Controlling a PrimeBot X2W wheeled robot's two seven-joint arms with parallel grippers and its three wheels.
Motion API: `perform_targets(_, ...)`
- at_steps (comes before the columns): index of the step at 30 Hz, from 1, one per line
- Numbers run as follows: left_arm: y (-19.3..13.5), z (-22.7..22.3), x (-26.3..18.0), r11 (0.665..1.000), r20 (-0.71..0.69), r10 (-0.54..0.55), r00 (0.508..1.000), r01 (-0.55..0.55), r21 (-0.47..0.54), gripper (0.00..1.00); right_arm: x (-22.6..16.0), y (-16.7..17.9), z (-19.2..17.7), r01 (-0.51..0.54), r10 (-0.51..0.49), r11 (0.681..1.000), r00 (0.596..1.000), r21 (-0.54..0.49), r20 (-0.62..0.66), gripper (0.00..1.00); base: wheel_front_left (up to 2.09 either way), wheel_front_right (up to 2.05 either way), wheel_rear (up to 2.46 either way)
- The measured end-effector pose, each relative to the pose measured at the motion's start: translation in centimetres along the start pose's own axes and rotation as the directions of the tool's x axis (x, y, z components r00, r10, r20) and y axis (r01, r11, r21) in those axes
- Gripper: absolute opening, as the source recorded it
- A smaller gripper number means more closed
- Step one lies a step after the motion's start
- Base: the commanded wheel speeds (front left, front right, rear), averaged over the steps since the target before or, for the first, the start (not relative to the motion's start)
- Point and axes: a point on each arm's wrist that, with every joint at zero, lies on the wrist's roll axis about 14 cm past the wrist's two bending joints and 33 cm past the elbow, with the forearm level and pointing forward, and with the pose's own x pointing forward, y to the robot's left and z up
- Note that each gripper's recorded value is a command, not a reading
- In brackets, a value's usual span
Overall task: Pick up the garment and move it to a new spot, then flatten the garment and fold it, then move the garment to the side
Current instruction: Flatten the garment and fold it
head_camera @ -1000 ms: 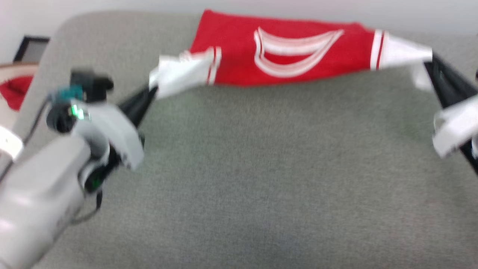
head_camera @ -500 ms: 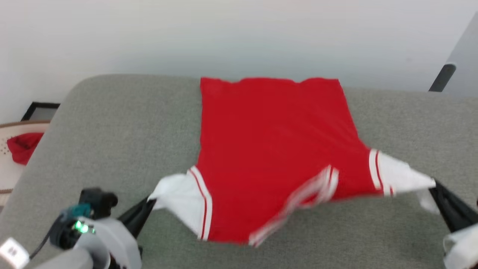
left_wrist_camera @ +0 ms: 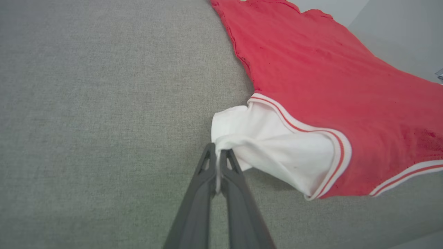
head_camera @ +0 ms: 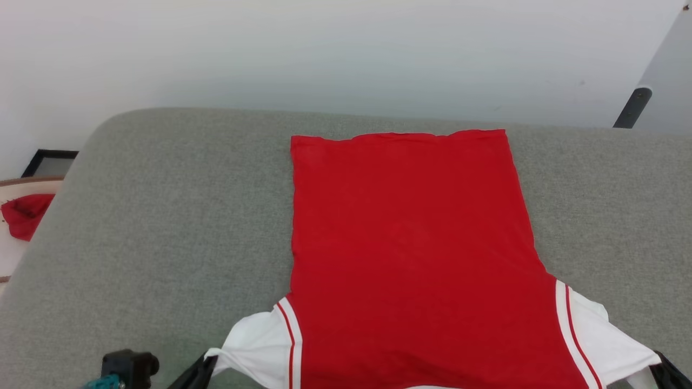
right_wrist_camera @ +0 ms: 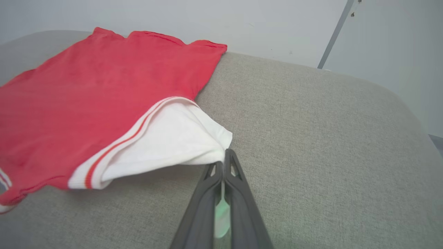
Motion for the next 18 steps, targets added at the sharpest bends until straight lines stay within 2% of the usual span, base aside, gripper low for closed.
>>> perform_targets(7,0.2,-1.1,-0.3,0.999,-0.004,0.022,1.0,-0.022,-0.028,0.0,-0.4,0.0,-0.6,0.023,-0.023,1.0,0.999,0.019,-0.034,0.0,0.0,0.0,0.0)
perform_targets(8,0.2,-1.2,-0.3,0.999,-0.005,0.025,1.0,-0.025,-0.027,0.0,-0.4,0.1,-0.7,0.021,-0.02,0.999,0.999,0.025,-0.04,0.06,0.0,0.0,0.0)
perform_targets(9,0.3,-1.3,-0.2,0.999,-0.005,0.028,1.0,-0.028,-0.028,0.0,-0.3,0.3,-0.8,0.02,-0.018,0.999,0.999,0.028,-0.047,0.36,0.0,0.0,0.0)
perform_targets(10,0.2,-1.2,-0.1,0.999,-0.002,0.025,1.0,-0.025,-0.029,0.0,-0.2,0.4,-0.9,0.016,-0.015,0.999,0.999,0.031,-0.053,0.46,0.0,0.0,0.0)
perform_targets(11,0.2,-1.2,0.0,0.999,-0.001,0.026,1.0,-0.026,-0.029,0.0,0.0,0.5,-1.0,0.015,-0.013,0.999,0.998,0.034,-0.061,0.61,0.0,0.0,0.0)
perform_targets(12,0.2,-1.3,0.2,0.999,-0.002,0.028,1.0,-0.028,-0.029,0.0,0.2,0.6,-1.0,0.013,-0.011,0.999,0.998,0.038,-0.067,0.9,0.0,0.0,0.0)
perform_targets(13,0.3,-1.4,0.3,0.999,-0.002,0.03,1.0,-0.03,-0.027,0.0,0.4,0.7,-0.9,0.01,-0.007,0.999,0.998,0.04,-0.069,1.0,0.0,0.0,0.0)
perform_targets(18,-0.2,-2.0,1.0,0.999,-0.01,0.024,1.0,-0.024,-0.031,0.0,1.6,1.5,0.0,-0.021,0.025,0.998,0.997,0.053,-0.067,1.0,0.0,0.0,0.0)
